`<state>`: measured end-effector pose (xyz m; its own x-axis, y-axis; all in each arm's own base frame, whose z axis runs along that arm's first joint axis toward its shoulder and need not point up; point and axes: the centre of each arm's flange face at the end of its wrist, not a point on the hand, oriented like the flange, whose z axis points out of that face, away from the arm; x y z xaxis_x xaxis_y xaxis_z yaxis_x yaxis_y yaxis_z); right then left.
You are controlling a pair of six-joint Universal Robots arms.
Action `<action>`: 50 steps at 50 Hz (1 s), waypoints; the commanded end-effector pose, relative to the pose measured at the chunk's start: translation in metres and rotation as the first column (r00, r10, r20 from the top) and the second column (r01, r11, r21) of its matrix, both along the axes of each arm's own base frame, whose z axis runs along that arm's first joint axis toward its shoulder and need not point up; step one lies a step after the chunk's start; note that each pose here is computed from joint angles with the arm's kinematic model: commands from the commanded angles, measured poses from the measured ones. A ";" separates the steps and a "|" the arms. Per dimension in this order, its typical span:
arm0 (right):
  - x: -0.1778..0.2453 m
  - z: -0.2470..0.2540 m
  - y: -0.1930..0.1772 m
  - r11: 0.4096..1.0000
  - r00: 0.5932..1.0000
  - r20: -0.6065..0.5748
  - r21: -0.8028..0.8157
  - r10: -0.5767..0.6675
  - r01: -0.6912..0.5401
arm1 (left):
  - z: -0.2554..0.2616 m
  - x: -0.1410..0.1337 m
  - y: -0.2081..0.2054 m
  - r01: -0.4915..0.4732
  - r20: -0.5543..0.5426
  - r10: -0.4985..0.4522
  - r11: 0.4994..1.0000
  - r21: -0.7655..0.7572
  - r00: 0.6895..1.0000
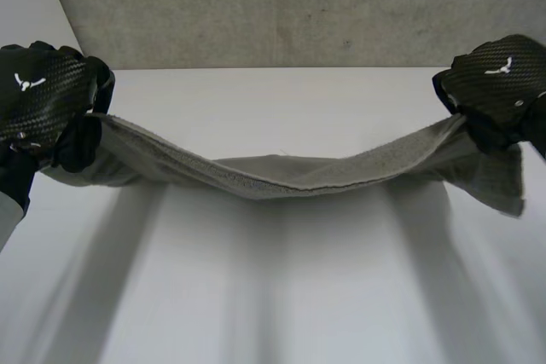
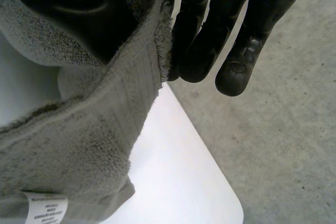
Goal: Fold the towel.
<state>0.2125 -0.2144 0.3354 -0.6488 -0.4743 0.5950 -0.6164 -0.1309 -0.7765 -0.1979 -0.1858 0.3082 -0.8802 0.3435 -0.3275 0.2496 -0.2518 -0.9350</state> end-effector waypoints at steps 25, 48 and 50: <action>0.081 0.013 -0.153 0.647 1.000 -0.022 -0.762 -0.005 -0.014 | 0.043 -0.069 -0.169 -0.154 -0.060 0.142 0.946 -0.286 0.988; 0.059 -0.127 -0.080 0.979 0.976 -0.096 -0.030 0.197 -0.201 | -0.112 -0.033 -0.095 -0.060 0.034 0.056 0.991 0.118 0.998; 0.055 -0.140 -0.071 0.980 0.974 -0.103 0.020 0.200 -0.199 | -0.121 -0.029 -0.086 -0.053 0.043 0.048 0.990 0.134 0.998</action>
<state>0.2779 -0.3156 0.2406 -0.5245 -0.4683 0.7110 -0.6146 -0.3696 -0.6969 -0.2402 -0.3043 0.2214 -0.9043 0.2920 -0.3115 0.2740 -0.1627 -0.9479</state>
